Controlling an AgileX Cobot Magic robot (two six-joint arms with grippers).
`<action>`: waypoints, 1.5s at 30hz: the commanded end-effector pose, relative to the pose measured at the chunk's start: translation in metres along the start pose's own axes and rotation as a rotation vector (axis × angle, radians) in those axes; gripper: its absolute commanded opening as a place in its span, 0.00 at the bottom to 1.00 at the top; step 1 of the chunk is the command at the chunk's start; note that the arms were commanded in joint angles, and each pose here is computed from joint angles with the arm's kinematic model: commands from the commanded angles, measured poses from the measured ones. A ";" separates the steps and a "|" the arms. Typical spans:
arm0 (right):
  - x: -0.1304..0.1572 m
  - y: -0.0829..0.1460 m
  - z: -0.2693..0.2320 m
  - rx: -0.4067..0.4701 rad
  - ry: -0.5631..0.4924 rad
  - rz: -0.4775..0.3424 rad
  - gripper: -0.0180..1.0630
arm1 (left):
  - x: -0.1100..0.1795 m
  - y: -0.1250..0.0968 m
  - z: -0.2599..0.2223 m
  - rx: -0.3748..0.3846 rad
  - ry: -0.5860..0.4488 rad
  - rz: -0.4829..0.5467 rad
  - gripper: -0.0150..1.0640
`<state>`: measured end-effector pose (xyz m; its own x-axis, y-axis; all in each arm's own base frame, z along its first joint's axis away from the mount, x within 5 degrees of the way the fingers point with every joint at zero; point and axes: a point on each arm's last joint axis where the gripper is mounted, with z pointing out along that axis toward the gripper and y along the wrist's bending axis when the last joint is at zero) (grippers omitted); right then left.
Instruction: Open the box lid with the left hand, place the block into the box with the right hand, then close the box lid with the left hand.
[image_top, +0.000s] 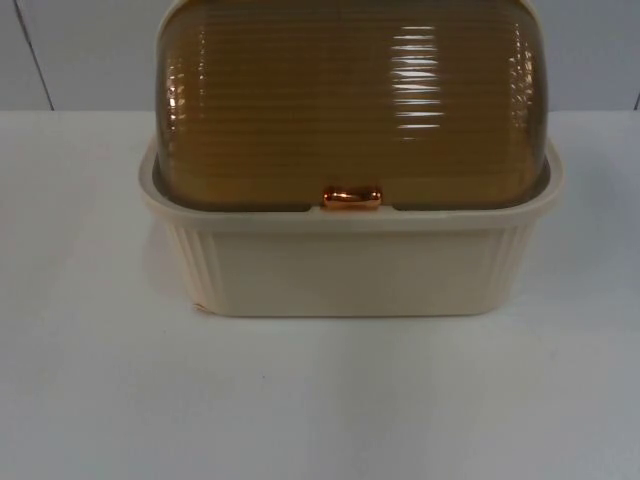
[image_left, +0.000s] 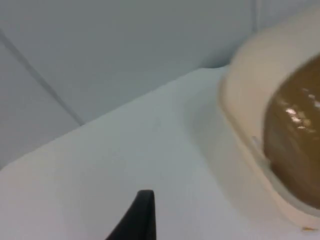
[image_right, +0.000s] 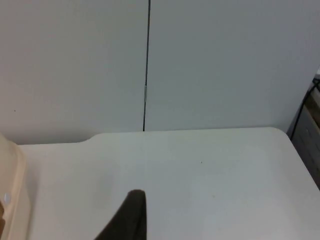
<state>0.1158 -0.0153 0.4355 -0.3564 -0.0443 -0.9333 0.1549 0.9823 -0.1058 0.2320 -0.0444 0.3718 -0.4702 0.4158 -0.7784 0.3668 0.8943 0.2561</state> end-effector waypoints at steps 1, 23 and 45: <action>-0.003 0.000 -0.001 -0.003 -0.028 -0.019 0.99 | -0.007 -0.015 0.009 0.060 -0.015 0.091 0.99; -0.004 0.000 -0.001 -0.002 -0.035 -0.019 0.99 | -0.012 -0.164 0.074 0.228 -0.032 0.877 0.99; -0.003 -0.001 -0.001 0.016 -0.029 -0.037 0.99 | 0.048 -0.244 0.107 0.020 -0.138 1.095 0.99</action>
<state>0.1162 -0.0159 0.4367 -0.3469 -0.0630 -0.9358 0.1558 0.9800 -0.1237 0.2083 -0.2606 0.2150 0.1705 0.9664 -0.1925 0.5811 0.0592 0.8117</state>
